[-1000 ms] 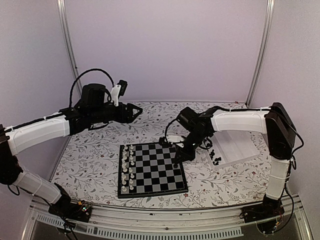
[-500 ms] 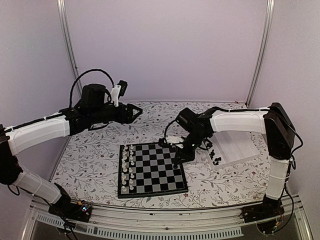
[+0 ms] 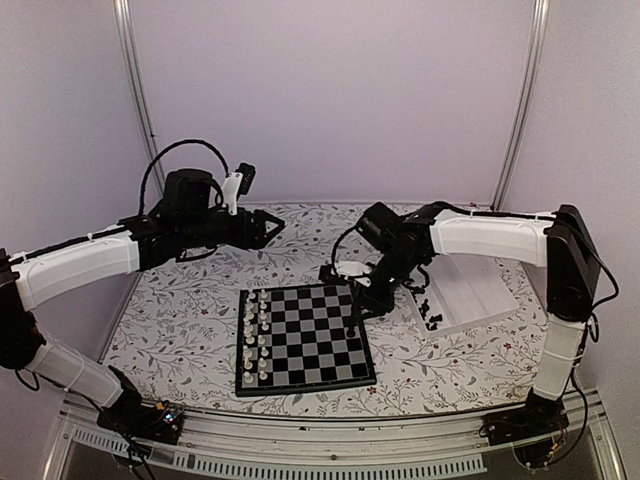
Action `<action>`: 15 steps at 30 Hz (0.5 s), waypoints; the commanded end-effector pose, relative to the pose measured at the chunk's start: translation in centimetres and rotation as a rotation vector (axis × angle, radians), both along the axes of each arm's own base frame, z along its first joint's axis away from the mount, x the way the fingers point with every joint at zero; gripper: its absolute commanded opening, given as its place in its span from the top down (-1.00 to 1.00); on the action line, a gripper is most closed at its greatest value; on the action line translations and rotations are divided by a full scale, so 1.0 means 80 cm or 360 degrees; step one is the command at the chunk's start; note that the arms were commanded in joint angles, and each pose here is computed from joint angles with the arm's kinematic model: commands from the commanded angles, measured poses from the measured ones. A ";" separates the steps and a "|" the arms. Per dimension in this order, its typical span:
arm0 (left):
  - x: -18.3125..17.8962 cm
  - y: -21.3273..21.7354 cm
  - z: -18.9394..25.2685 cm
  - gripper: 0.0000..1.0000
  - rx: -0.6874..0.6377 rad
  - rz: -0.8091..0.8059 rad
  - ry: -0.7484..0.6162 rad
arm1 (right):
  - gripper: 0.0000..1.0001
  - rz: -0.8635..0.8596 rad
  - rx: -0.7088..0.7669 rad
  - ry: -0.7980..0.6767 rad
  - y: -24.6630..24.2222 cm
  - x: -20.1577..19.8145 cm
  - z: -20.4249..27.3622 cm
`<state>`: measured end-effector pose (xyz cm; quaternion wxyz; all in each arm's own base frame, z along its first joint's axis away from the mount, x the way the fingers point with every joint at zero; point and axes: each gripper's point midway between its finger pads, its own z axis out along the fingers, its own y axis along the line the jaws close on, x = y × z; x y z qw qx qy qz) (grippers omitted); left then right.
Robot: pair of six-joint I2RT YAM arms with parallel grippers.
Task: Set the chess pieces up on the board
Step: Place the chess piece on the chessboard, then pick up the chess piece from the storage box.
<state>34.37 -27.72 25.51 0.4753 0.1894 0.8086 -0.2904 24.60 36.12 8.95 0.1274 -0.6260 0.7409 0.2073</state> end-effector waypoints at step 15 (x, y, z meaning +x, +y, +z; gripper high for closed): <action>0.005 -0.046 -0.013 -0.33 0.0042 -0.0147 0.0092 | 0.74 -0.0774 -0.0048 -0.0244 -0.217 0.146 0.036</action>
